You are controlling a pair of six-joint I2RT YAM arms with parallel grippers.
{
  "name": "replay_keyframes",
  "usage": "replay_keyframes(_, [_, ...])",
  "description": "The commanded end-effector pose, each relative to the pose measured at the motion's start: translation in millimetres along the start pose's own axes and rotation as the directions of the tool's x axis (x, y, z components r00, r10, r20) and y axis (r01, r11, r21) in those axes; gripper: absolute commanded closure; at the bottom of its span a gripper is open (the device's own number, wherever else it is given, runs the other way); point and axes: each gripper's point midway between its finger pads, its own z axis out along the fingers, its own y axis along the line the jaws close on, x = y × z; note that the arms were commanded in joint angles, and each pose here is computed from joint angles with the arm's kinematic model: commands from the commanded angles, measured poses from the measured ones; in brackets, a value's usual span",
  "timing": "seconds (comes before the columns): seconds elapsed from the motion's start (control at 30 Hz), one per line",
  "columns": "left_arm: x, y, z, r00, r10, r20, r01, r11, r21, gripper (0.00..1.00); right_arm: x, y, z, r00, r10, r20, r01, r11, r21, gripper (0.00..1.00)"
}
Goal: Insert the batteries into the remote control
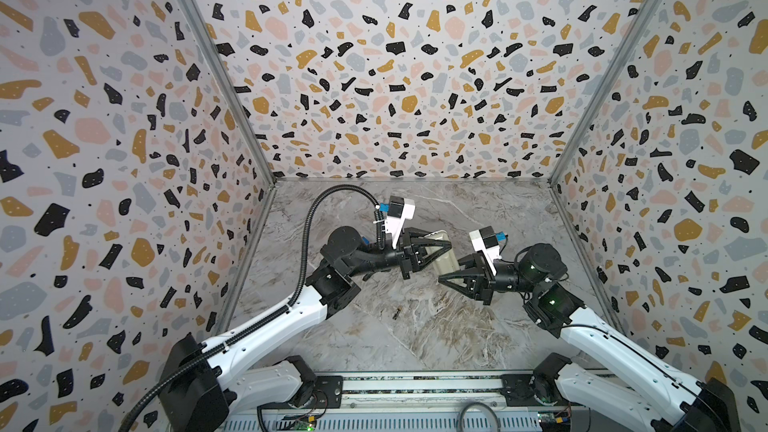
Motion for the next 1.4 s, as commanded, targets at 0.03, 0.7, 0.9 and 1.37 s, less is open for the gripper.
replay_keyframes(0.03, [-9.1,7.8,1.7,1.000,-0.021,0.015,0.022,0.997,-0.068,1.00,-16.7,3.9,-5.3,0.991,-0.126,0.046,0.124,0.991,0.047,0.45])
replay_keyframes(0.7, [92.7,86.7,-46.5,0.885,-0.386,-0.261,0.247,0.863,-0.441,1.00,36.3,-6.0,1.3,0.690,-0.504,-0.520,0.692,0.669,0.271,0.34])
replay_keyframes(0.9, [121.8,90.2,-58.8,0.826,-0.479,-0.298,0.328,0.838,-0.436,1.00,58.6,-15.6,15.6,0.541,-0.556,-0.631,0.796,0.581,0.170,0.40])
replay_keyframes(1.37, [133.3,90.9,-59.6,0.784,-0.553,-0.283,0.428,0.810,-0.401,1.00,86.3,-18.6,26.3,0.467,-0.574,-0.672,0.810,0.583,0.066,0.45])
